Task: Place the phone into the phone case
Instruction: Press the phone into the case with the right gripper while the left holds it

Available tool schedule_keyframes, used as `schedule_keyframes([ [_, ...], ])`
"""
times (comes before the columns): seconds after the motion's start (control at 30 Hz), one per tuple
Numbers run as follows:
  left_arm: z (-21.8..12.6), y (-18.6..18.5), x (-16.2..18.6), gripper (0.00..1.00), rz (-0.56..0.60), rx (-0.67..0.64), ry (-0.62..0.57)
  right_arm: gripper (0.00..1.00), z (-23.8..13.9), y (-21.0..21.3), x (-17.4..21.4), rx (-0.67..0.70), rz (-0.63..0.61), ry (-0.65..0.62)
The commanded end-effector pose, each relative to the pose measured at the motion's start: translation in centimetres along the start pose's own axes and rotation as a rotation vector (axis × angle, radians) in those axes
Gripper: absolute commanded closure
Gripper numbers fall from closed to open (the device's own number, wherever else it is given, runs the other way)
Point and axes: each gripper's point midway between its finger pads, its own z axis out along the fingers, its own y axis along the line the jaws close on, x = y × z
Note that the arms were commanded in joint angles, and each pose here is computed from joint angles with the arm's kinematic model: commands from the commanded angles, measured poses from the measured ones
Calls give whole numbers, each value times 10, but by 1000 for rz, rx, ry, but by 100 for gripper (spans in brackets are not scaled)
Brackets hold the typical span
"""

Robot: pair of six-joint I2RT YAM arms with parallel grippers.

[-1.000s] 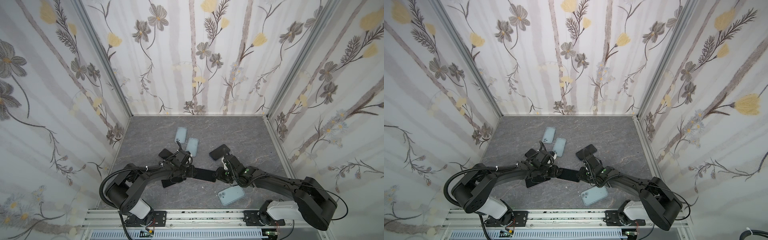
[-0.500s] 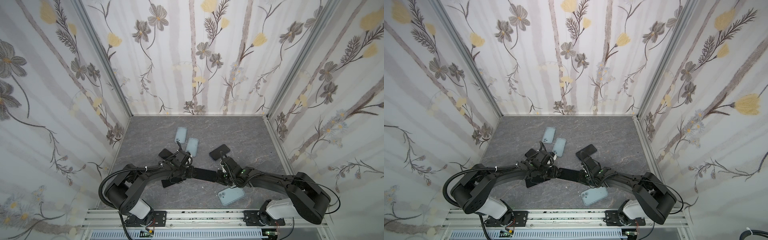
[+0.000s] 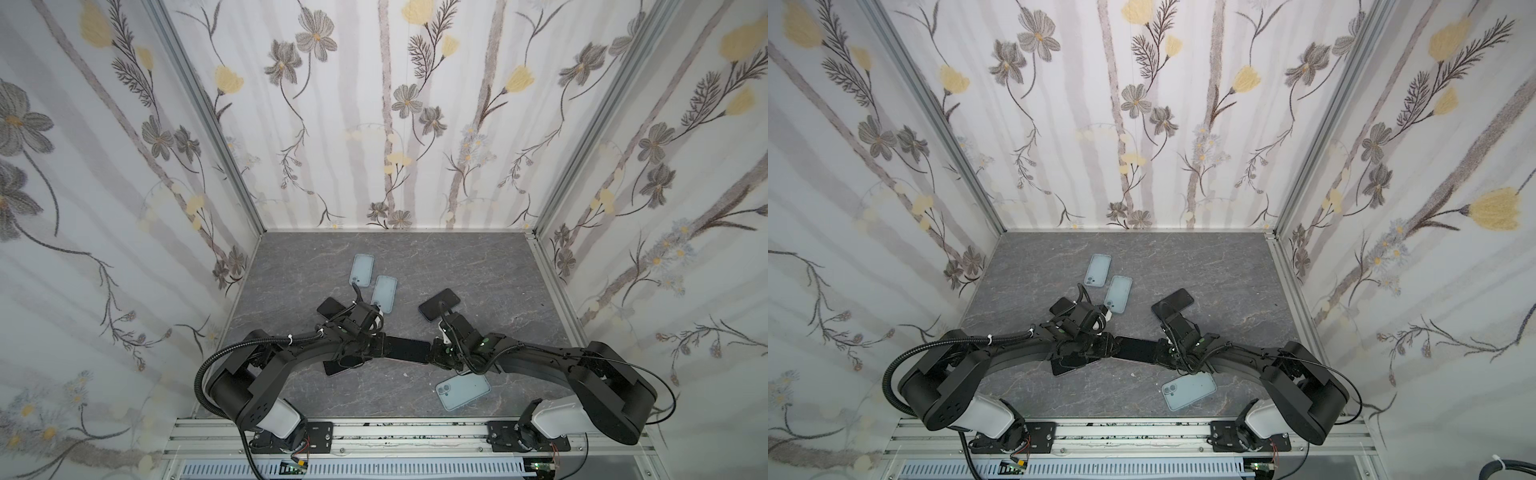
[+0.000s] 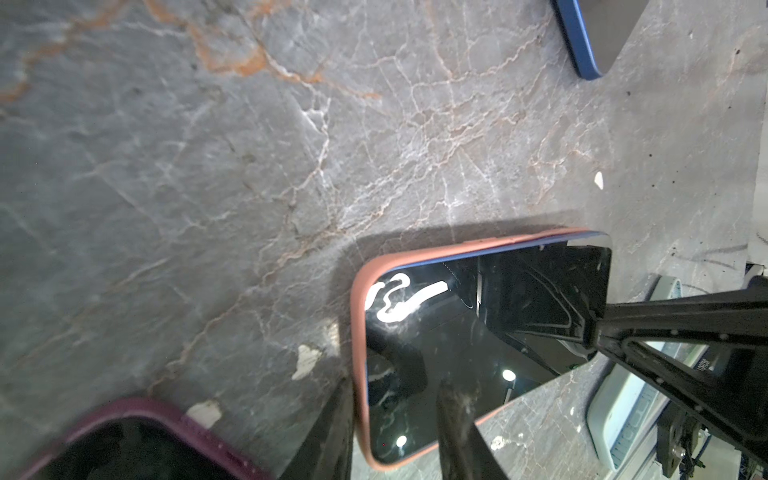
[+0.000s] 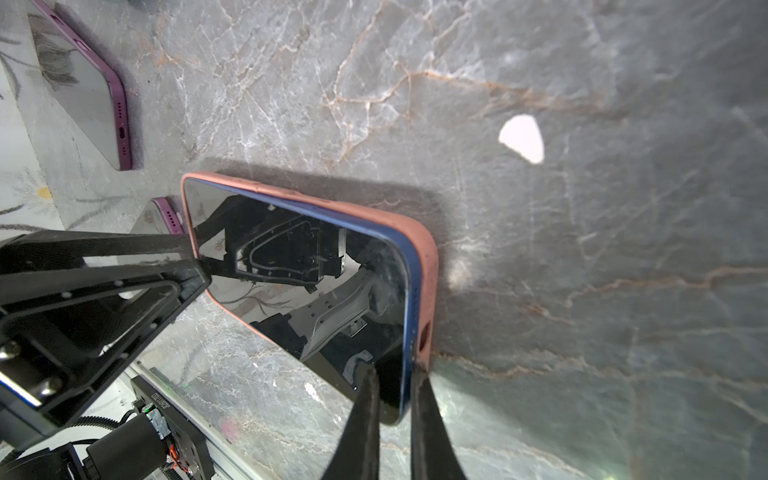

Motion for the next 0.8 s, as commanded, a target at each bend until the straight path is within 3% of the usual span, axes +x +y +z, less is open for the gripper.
schedule_keyframes([
  [0.0, 1, 4, 14, 65, -13, -7, 55, 87, 3, -19, 15, 99, -36, 58],
  [0.33, 1, 8, 15, 65, -17, -25, 50, 83, -10, -11, 4, 157, -81, 38],
  [0.77, 2, 9, 15, 65, -16, -27, 48, 89, 8, -26, 23, 229, -115, 107],
])
